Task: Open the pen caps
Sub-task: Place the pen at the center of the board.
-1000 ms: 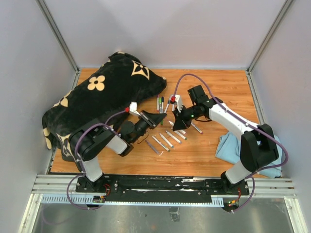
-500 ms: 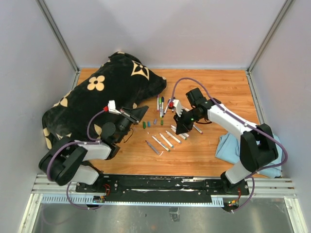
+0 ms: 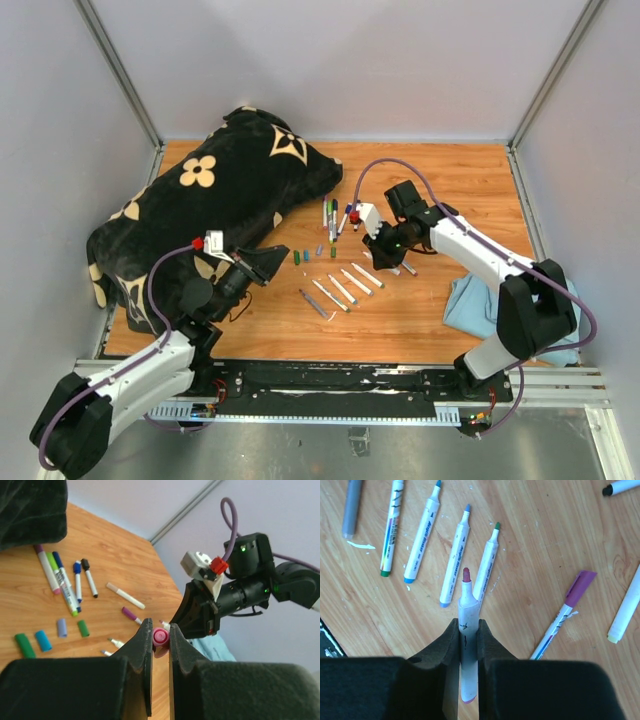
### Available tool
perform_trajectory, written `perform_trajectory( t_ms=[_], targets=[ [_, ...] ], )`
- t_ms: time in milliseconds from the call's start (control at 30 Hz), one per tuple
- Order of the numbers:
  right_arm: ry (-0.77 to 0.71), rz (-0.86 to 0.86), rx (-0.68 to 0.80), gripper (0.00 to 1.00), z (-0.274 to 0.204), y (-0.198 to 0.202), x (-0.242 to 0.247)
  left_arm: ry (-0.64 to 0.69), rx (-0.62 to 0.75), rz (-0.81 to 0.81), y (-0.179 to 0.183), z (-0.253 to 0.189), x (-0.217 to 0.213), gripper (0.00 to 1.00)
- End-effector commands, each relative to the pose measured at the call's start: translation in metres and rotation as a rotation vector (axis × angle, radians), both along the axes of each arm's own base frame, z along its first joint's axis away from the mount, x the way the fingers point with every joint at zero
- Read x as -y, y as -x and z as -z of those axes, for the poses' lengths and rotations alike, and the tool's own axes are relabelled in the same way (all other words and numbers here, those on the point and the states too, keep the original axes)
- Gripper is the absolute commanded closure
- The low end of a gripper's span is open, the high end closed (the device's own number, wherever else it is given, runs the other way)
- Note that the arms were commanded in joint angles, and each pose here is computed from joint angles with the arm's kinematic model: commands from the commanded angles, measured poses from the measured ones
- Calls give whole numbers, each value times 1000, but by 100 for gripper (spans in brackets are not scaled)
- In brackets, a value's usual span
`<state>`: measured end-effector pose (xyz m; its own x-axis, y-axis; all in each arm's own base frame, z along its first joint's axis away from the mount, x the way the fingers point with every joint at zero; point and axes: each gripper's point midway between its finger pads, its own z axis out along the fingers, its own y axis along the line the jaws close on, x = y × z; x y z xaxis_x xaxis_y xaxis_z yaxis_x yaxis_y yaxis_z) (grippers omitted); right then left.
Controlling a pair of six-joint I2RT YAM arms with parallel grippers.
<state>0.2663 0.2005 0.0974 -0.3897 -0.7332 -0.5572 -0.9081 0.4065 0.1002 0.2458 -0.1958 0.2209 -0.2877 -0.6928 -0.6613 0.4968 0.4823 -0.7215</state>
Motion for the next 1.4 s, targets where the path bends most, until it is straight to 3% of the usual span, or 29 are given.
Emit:
perform_trajectory(
  t_ms=[0, 1367],
  targets=[
    [58, 49, 6, 91, 9, -9, 13, -85, -31, 8, 8, 29, -5, 100],
    [157, 95, -61, 90, 35, -13, 29, -64, -96, 81, 22, 53, 2, 100]
  ],
)
